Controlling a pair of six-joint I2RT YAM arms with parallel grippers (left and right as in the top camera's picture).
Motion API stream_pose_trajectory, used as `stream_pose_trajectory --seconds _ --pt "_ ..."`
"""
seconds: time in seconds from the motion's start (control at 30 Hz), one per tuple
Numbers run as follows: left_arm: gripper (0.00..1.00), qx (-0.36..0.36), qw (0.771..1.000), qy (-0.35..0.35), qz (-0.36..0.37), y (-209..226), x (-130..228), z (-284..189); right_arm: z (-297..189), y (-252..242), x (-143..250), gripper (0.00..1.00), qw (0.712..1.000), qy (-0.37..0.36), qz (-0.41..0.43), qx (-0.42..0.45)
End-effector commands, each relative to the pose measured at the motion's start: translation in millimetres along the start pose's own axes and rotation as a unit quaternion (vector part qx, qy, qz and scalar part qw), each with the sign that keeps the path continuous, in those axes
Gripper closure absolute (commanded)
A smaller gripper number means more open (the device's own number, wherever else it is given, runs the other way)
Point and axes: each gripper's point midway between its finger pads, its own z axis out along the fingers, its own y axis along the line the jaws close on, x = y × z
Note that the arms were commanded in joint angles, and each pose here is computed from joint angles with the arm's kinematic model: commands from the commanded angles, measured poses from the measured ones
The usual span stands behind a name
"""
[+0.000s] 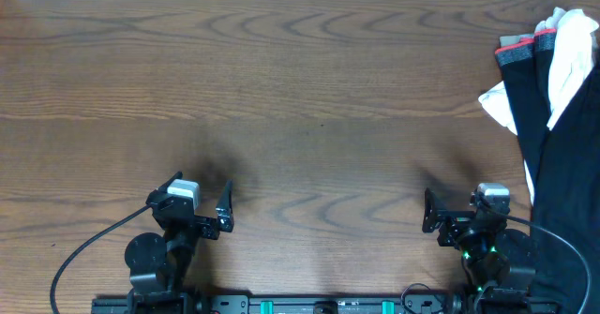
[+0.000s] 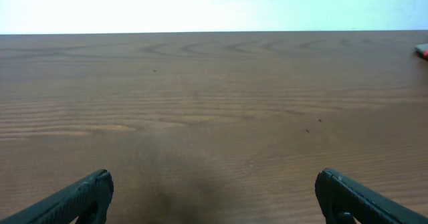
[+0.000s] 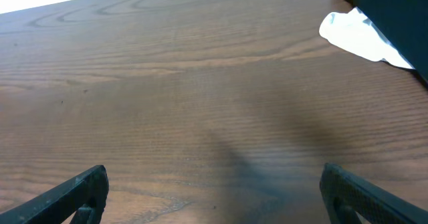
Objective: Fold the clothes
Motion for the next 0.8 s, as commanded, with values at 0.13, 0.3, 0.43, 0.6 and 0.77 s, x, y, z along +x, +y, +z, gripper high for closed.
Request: stream_pose_trajectory --seconds 0.13,0.3,0.43,0.6,0.77 --pt "0.02 0.0 1.0 0.008 -0.004 1.1 9.7 2.5 0.0 -0.5 -0.2 0.01 1.0 -0.002 0.006 0.0" --pt "0.02 0.006 1.0 0.009 -0.002 -1.9 10.0 2.7 0.0 -0.5 -0.1 0.01 1.0 -0.002 0.006 0.0" --pt "0.02 0.007 1.0 0.009 -0.002 -2.0 10.0 2.7 0.0 -0.5 -0.1 0.01 1.0 -0.002 0.006 0.0" --pt "0.02 0.006 1.0 0.009 -0.002 -1.9 10.0 2.7 0.0 -0.5 -0.1 0.01 1.0 -0.002 0.006 0.0" --pt "0.02 0.006 1.0 0.009 -0.002 -1.9 10.0 2.7 0.0 -0.5 -0.1 0.01 1.0 -0.002 0.006 0.0"
